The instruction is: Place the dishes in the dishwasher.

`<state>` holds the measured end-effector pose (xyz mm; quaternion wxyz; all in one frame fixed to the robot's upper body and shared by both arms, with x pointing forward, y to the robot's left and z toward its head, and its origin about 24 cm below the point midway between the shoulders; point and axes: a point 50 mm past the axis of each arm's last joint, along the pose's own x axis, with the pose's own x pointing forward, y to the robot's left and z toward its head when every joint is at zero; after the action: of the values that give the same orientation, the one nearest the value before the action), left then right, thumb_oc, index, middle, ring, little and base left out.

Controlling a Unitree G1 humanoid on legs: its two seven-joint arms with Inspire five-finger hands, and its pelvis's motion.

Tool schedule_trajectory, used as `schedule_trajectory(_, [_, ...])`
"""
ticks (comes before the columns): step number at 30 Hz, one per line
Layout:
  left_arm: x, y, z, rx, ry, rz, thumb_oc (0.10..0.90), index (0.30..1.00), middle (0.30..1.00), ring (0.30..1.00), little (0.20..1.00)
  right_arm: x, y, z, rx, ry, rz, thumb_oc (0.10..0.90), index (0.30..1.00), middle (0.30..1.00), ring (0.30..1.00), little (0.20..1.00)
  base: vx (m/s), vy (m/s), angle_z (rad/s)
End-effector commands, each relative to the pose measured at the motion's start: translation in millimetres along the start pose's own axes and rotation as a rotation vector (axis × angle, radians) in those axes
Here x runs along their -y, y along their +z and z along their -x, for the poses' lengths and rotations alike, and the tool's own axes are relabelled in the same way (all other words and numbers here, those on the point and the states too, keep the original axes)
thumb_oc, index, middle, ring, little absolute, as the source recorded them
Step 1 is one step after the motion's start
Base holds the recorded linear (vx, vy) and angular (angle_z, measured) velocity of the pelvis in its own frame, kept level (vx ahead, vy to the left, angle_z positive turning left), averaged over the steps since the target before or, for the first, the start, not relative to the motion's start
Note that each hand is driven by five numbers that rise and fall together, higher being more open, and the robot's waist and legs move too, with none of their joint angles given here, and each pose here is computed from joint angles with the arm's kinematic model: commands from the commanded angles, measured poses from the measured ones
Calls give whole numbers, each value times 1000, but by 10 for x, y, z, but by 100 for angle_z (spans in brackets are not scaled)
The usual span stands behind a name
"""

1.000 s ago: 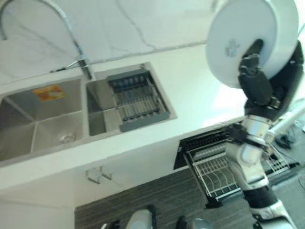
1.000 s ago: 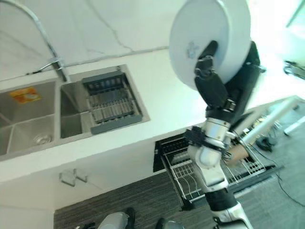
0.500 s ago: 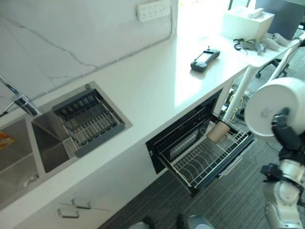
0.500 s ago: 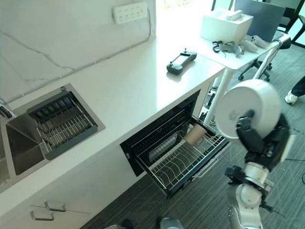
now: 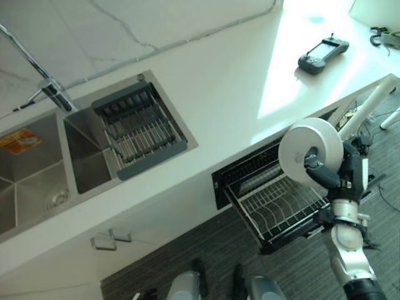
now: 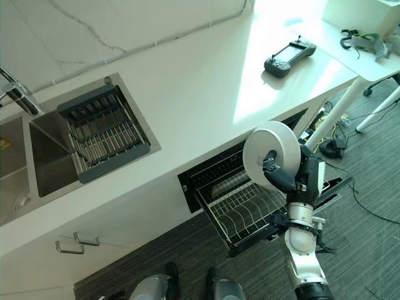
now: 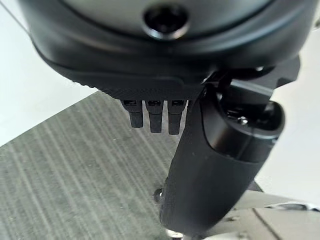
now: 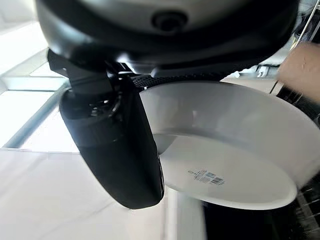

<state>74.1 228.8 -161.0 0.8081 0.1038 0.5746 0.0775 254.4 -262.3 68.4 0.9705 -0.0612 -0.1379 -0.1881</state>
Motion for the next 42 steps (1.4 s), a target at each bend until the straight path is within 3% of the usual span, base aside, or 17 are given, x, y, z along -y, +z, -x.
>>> schedule_trajectory(1, [-67,74,-10,31,13,-25,800,900,900,900,900,-51,481,-302,254,-16,57,400,300,300,300,300,40,40,10])
schedule_trajectory(6, [-100,202,-26,77,11,-22,800,900,900,900,900,-79,238,-391,186,-126,327,400,300,300,300,300,1,38,7])
schedule_trajectory(11, [-110,270,-35,101,13,-18,800,900,900,900,900,-92,190,-461,209,-211,438,400,300,300,300,300,-40,26,12])
schedule_trajectory(17, [-117,341,-50,144,-2,-36,800,900,900,900,900,-375,252,-626,490,-235,917,400,300,300,300,300,-82,25,20])
schedule_trajectory(18, [-117,341,-50,144,-2,-36,800,900,900,900,900,-375,252,-626,490,-235,917,400,300,300,300,300,-83,5,21])
schedule_trajectory(19, [-146,404,-54,163,-4,-41,800,900,900,900,900,-365,260,-679,565,-245,1081,400,300,300,300,300,-87,2,22])
schedule_trajectory(21, [-181,465,-55,183,-1,-45,800,900,900,900,900,-300,236,-716,557,-265,1158,400,300,300,300,300,-100,2,23])
schedule_trajectory(25, [-197,624,-60,220,2,-48,800,900,900,900,900,-294,229,-817,529,-308,1241,400,300,300,300,300,-85,15,16])
schedule_trajectory(30, [-162,724,-55,258,5,-11,800,900,900,900,900,-74,94,-801,304,-528,1271,400,300,300,300,300,-51,39,4])
schedule_trajectory(42, [78,825,-40,290,-29,23,800,900,900,900,900,154,-228,-610,-154,-793,985,400,300,300,300,300,-5,32,-5])
